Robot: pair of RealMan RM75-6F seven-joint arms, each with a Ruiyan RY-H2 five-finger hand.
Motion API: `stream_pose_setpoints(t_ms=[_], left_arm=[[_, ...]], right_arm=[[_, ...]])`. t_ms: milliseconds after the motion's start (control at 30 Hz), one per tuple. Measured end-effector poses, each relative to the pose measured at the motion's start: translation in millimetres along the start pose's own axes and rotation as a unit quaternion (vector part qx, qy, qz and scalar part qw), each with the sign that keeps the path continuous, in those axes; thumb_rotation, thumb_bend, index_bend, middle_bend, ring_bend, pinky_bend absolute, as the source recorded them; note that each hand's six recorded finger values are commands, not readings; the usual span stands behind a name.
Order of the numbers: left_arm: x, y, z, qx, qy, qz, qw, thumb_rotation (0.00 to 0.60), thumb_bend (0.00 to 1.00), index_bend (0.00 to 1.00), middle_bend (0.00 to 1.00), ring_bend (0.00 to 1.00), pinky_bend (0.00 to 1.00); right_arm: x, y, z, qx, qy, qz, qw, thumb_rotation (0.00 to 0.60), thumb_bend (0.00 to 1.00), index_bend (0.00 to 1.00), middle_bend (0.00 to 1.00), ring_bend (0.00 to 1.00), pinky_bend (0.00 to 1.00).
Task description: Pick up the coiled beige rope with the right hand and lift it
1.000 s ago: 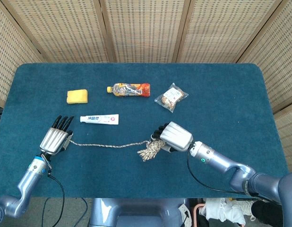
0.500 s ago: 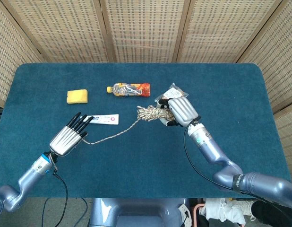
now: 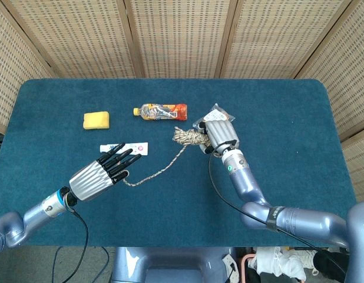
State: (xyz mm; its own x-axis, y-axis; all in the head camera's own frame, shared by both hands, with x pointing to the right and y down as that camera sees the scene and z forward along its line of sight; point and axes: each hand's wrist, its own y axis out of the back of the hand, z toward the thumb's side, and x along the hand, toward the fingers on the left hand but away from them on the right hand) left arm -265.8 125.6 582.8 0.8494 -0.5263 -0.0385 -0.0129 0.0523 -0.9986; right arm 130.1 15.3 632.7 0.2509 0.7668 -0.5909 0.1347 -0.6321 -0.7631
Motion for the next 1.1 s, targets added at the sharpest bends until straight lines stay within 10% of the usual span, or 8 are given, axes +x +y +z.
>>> stream_pose_setpoints(t_ms=[667,1100], left_arm=[[97,82,10,-0.217,0.061,0.064,0.9721,0.6,0.67,0.84,0.0,0.0,0.0],[144,79,-30,-0.35,0.179,0.078,0.9163,0.6,0.72,0.84,0.0,0.0,0.0]], right_arm=[[-11,-46,51,0.017,0.056,0.034,0.9977,0.6,1.0,0.62,0.72,0.63,0.94],[-1,-66,59,0.009,0.098,0.059,0.9934,0.6,1.0,0.62,0.73,0.63,0.94]])
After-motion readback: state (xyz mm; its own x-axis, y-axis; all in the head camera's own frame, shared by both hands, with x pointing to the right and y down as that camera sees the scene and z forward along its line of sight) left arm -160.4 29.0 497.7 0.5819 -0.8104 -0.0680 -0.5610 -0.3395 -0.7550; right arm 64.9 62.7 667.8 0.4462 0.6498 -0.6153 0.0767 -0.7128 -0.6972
